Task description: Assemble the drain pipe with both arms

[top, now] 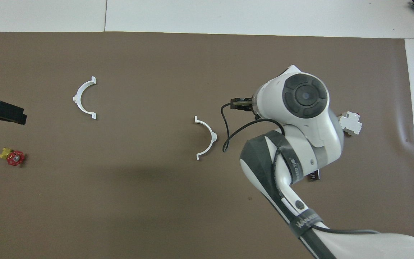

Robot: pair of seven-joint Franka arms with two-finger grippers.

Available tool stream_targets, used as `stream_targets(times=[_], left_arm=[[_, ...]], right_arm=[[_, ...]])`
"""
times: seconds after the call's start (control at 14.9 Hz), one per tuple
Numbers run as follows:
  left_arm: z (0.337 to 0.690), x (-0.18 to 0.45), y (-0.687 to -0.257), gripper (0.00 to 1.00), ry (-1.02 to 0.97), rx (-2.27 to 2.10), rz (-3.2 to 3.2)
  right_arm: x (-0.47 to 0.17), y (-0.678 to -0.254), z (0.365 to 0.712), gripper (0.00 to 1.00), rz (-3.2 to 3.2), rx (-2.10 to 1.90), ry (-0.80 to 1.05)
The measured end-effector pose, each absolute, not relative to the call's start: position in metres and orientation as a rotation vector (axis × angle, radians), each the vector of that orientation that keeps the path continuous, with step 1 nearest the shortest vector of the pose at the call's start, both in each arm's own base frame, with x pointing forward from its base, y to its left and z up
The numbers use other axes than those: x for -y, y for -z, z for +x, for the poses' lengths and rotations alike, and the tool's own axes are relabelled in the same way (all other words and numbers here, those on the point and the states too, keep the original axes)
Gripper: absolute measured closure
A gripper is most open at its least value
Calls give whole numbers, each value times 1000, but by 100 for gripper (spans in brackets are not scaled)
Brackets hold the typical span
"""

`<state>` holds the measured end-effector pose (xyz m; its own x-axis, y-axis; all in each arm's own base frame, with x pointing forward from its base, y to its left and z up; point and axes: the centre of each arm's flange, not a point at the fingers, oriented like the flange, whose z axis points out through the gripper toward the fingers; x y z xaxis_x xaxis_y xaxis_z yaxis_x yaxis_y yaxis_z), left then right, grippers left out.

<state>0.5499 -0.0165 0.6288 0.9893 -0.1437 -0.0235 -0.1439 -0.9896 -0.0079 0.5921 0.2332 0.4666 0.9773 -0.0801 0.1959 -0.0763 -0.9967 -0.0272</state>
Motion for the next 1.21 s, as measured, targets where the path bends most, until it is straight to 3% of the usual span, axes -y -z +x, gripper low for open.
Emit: stream_targets(times=[0.67, 0.94, 1.21], left_arm=[[550, 16, -629, 0, -36, -226, -3124], [550, 16, -629, 0, -36, -226, -3124], [550, 16, -629, 0, -36, -226, -3124]], right_arm=[[-54, -585, 561, 0, -3169, -233, 96], [-33, -621, 536, 0, -3176, -189, 29], [-37, -623, 530, 0, -3178, -175, 14]])
